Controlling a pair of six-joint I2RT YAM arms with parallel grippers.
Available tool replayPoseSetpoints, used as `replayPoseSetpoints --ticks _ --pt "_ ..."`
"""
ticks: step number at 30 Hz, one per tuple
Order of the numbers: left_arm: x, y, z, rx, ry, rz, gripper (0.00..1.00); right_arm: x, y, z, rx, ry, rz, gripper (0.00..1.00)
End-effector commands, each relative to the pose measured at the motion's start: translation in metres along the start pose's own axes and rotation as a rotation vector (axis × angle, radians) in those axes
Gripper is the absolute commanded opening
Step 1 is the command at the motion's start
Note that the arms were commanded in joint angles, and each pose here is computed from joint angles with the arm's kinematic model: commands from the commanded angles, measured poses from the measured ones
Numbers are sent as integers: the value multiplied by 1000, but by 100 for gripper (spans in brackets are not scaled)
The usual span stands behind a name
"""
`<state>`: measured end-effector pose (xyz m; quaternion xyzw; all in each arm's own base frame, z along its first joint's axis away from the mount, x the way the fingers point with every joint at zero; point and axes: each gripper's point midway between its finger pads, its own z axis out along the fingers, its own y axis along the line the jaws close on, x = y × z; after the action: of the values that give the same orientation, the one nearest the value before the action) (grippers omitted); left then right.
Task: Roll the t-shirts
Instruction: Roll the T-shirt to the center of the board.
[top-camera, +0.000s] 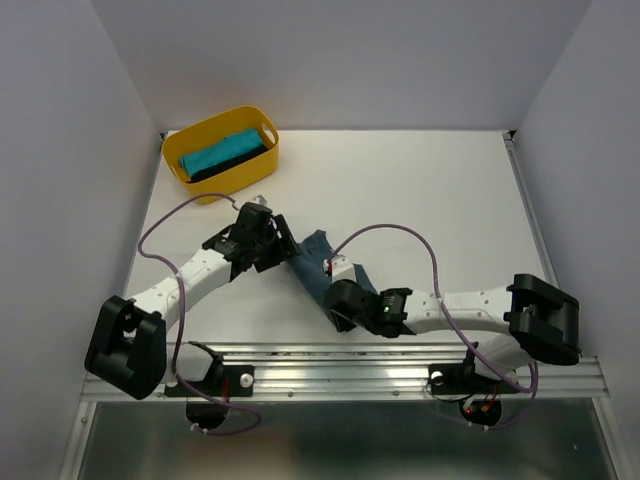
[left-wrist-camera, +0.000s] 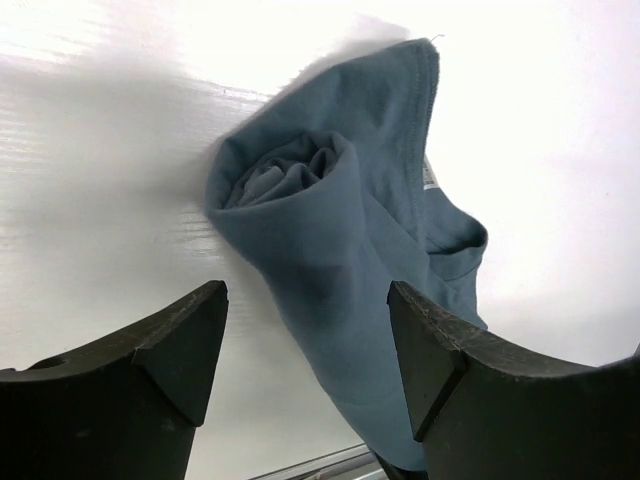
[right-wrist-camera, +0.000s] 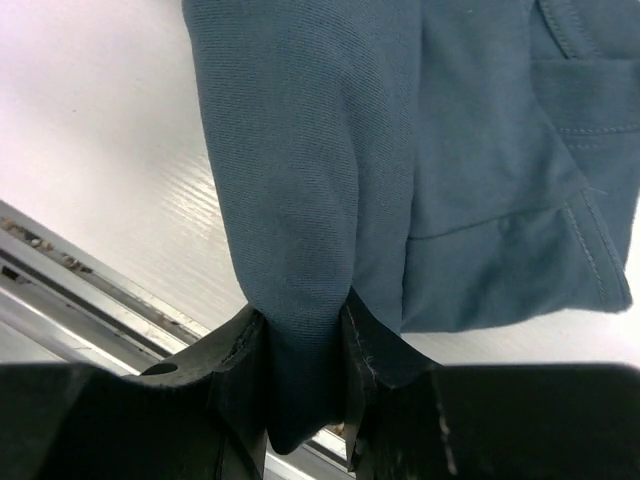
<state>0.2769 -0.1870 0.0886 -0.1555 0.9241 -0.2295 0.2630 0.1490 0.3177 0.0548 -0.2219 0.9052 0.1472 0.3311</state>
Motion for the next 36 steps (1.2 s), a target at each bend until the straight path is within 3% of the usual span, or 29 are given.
replayPoseSetpoints --ticks 1,6,17,22,23,28,32,36 --pt "-24 -11 -25 9 -92 41 77 -2 31 -5 -222 38 33 1" --pt "-27 -15 -37 28 -111 52 76 -6 38 -9 -366 74 112 1" --pt "-2 -28 -36 108 -34 124 68 -13 33 -15 -574 91 329 1" --pt "11 -34 -29 123 6 156 49 -9 26 -18 -631 107 429 1" --pt "13 -37 -28 131 12 163 39 -10 23 -18 -645 95 449 1" --pt "16 -41 -24 138 27 177 13 -9 19 -25 -717 106 528 1" --pt "15 -46 -22 149 33 186 0 -9 15 -25 -747 108 565 1" --pt "14 -50 -17 154 37 196 0 -4 14 -27 -783 135 591 1"
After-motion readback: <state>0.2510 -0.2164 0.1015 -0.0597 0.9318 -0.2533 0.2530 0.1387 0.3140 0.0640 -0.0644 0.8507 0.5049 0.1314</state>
